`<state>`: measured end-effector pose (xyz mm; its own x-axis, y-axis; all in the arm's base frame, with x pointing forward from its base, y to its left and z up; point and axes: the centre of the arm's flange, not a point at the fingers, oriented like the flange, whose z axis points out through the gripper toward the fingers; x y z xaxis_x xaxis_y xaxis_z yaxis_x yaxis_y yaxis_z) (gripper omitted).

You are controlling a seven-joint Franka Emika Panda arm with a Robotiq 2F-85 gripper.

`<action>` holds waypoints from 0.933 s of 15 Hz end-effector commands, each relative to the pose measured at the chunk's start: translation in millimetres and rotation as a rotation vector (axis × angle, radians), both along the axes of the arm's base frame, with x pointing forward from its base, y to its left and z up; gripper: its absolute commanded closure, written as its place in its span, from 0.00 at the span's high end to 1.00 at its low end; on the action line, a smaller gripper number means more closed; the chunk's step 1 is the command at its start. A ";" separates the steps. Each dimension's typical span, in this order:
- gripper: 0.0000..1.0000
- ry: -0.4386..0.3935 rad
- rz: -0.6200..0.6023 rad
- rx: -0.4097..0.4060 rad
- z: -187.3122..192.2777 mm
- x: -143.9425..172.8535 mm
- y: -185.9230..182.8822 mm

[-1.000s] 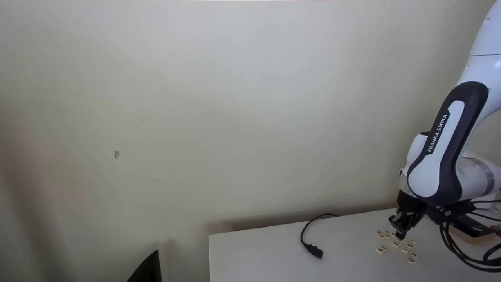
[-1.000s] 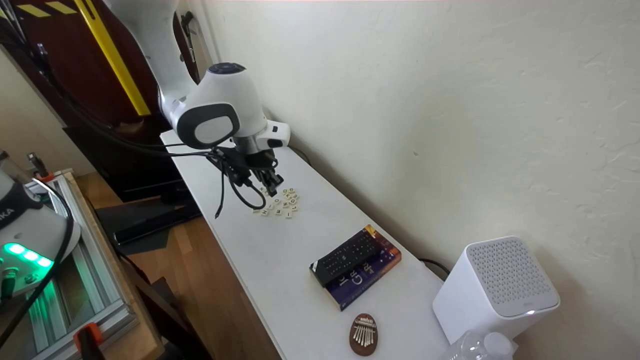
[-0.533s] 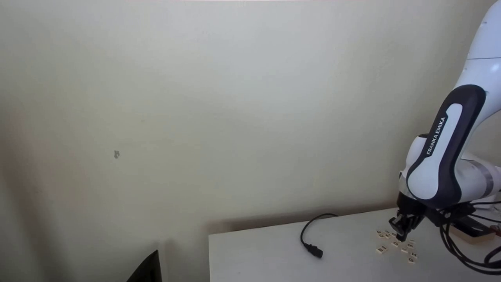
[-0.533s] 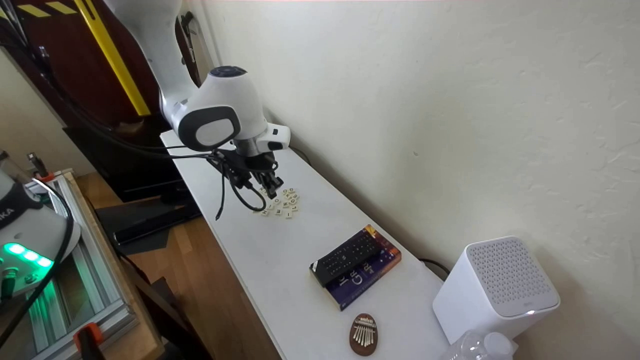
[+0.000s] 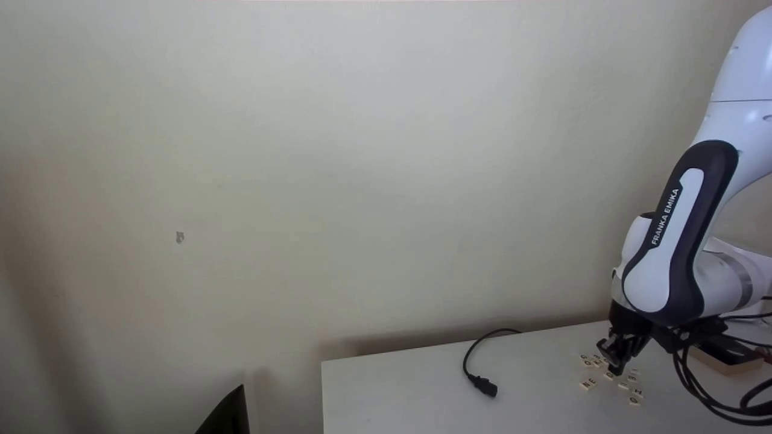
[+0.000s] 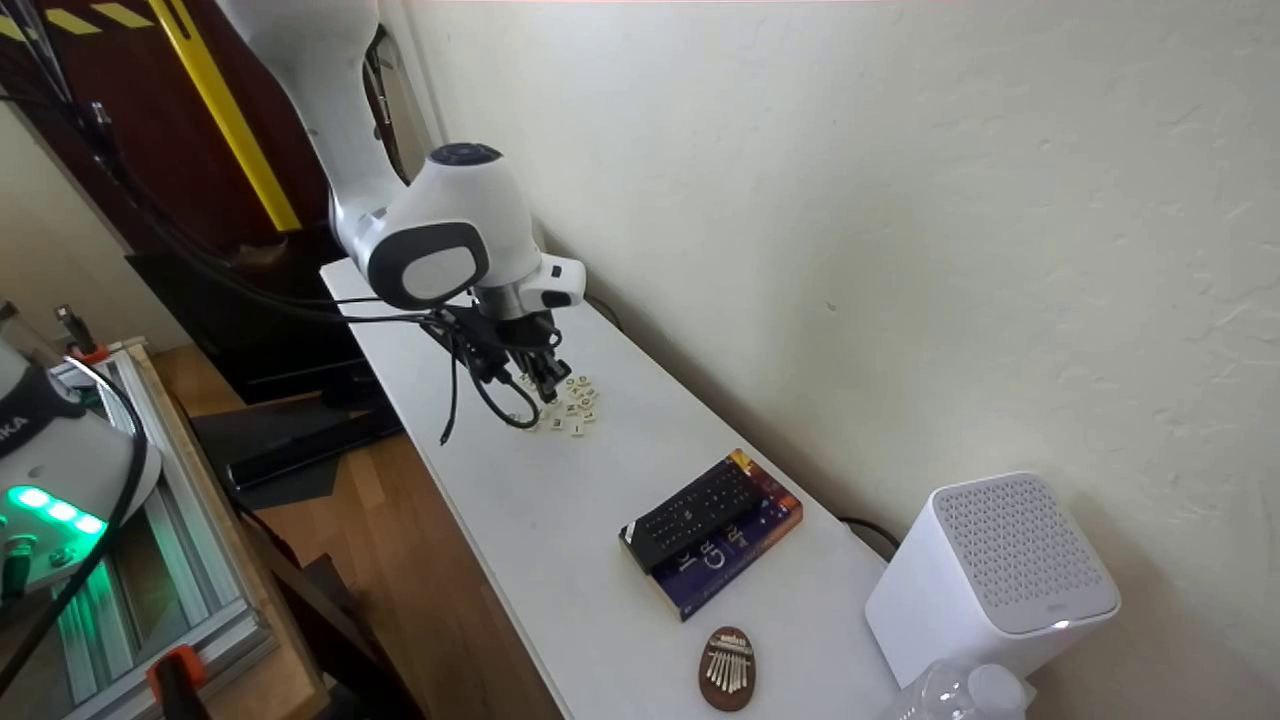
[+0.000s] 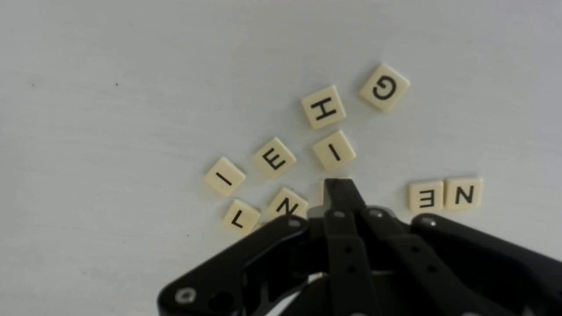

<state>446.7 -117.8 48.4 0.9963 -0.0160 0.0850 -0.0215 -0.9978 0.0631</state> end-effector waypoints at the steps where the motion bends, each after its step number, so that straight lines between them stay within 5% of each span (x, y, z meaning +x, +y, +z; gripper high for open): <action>1: 0.00 0.004 -0.011 0.000 -11.2 9.4 -1.8; 14: 0.00 0.022 0.009 0.026 -21.5 19.3 12.8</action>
<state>461.4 -111.6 37.9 0.9966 -0.0038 0.0826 -0.0083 -0.9985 0.0540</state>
